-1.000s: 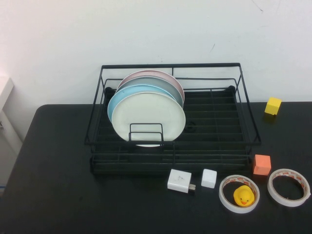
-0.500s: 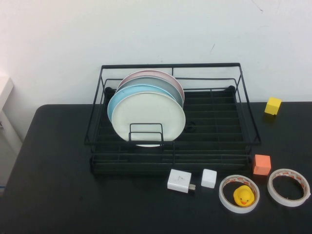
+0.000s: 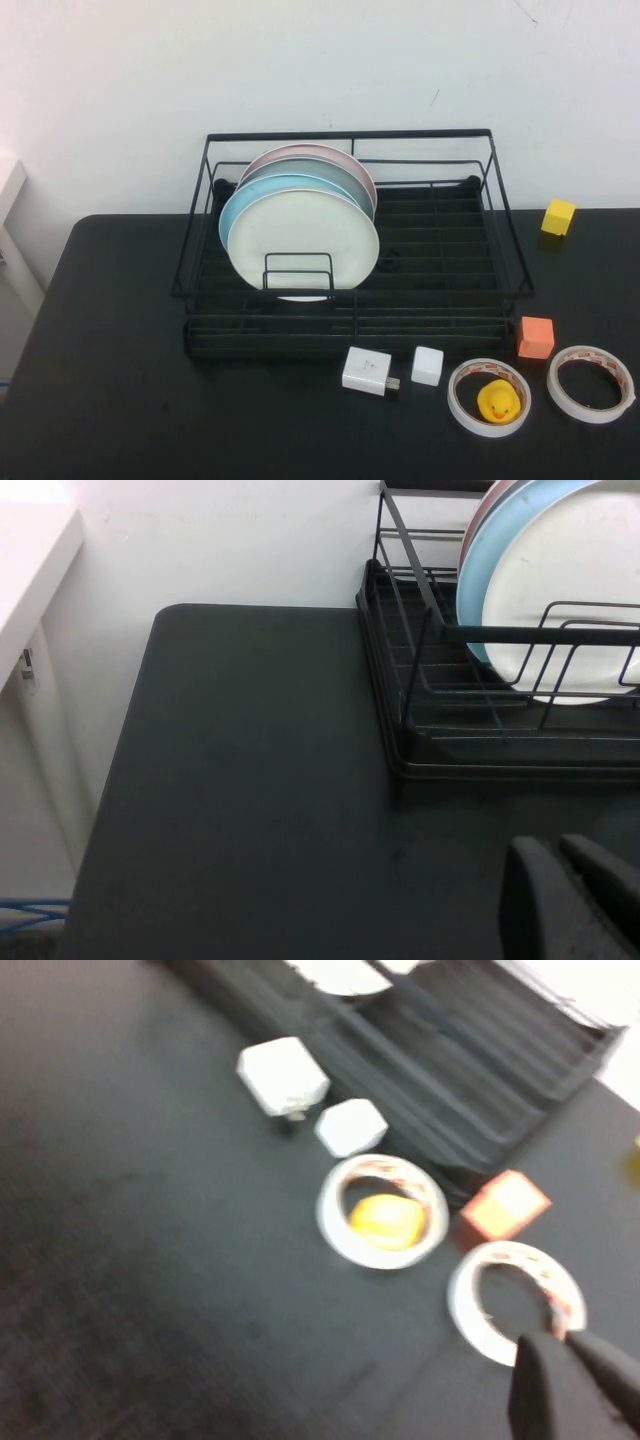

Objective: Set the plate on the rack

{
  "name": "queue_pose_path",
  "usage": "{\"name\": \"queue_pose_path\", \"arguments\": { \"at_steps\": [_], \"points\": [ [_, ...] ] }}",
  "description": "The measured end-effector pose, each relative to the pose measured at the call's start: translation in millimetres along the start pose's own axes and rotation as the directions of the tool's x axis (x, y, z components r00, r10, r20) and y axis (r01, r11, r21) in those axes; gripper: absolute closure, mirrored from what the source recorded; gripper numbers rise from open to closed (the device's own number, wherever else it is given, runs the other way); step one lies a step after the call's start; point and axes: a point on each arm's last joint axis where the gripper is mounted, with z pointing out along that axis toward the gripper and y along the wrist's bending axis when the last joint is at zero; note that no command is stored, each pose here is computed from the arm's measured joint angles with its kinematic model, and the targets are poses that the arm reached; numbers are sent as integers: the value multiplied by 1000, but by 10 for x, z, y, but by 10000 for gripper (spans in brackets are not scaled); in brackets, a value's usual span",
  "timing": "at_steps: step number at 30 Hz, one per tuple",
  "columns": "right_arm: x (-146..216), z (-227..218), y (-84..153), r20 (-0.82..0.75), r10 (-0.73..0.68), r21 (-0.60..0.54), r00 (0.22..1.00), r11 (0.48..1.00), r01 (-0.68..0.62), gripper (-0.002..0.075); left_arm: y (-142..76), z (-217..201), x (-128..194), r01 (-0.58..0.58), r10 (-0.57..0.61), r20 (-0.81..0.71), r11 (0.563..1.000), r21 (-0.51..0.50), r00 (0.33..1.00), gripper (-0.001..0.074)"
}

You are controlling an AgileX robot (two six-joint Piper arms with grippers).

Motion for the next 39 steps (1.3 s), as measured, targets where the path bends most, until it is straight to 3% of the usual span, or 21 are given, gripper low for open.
{"name": "queue_pose_path", "arguments": {
  "at_steps": [8,14,28,39],
  "points": [
    [398,184,-42,-13,208,265,978,944,-197,728,0,0,1,0,0,-2,1000,0,1000,736],
    [509,169,-35,127,199,390,972,891,-234,728,0,0,1,0,0,-2,1000,0,1000,736],
    [797,333,7,186,294,491,938,799,-348,728,0,0,1,0,0,-1,1000,0,1000,736],
    [799,331,4,197,316,496,928,784,-372,728,0,0,1,0,0,-1,1000,0,1000,737]
  ]
}}
